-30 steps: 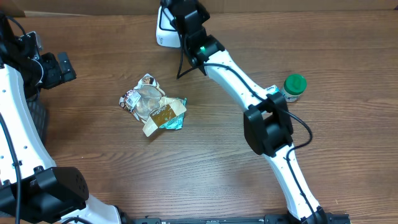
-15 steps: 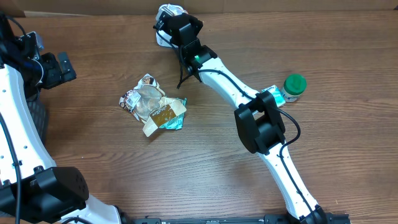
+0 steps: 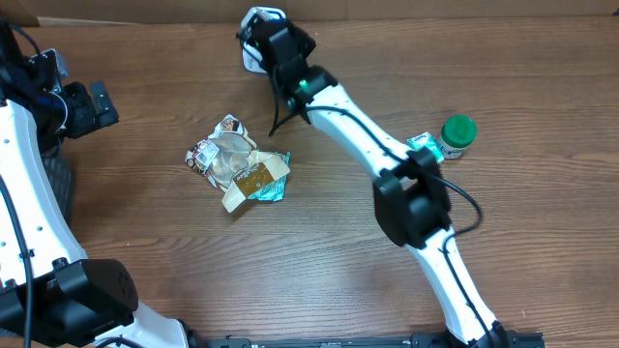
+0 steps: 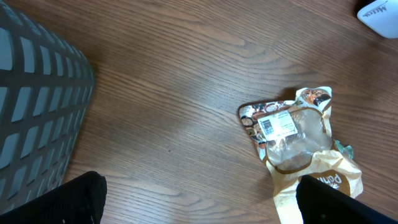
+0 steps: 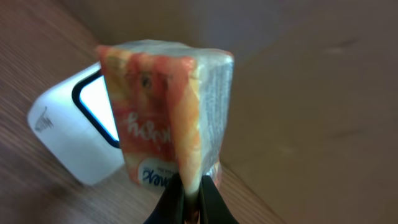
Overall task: Scan the item barcode
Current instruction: 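Carry the orange pack right and set it beside the jar, release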
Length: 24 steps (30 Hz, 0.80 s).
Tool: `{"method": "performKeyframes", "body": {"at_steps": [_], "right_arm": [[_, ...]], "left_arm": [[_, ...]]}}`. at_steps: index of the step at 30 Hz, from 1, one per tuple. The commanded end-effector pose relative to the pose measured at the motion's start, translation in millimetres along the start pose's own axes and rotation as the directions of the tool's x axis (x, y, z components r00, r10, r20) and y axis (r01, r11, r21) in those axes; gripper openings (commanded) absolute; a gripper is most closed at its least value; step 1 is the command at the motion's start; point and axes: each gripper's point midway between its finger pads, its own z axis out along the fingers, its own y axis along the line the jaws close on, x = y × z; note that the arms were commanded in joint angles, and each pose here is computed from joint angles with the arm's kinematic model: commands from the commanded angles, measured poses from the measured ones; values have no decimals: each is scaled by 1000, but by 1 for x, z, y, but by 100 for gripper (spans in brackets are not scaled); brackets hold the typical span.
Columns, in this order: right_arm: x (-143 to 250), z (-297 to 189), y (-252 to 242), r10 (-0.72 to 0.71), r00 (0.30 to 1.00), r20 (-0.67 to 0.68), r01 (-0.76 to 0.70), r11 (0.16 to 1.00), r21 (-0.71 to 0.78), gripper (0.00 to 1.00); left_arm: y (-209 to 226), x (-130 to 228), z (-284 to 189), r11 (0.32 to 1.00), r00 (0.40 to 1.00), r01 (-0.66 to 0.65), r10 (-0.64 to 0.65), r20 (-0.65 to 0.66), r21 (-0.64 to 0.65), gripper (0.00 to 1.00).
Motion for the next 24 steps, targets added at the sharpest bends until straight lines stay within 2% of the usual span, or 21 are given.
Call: {"method": "performKeyframes", "body": {"at_steps": [1, 6, 11, 16, 24], "right_arm": [[-55, -89, -80, 334, 937, 105, -339, 941, 23, 4], [-25, -144, -84, 473, 877, -88, -481, 869, -121, 4], [44, -178, -58, 409, 812, -417, -536, 804, -255, 4], [126, -191, -42, 295, 648, -702, -613, 749, -251, 4], [243, -178, -27, 218, 396, -892, -658, 745, -110, 4]], "left_arm": [[-4, 0, 2, 1000, 1000, -30, 30, -5, 7, 100], [-4, 0, 2, 1000, 1000, -30, 30, -5, 7, 100], [-4, 0, 2, 1000, 1000, -30, 30, -5, 7, 100], [-4, 0, 2, 1000, 1000, -30, 30, -5, 7, 100], [-4, 0, 2, 1000, 1000, -30, 30, -5, 7, 100]]}}
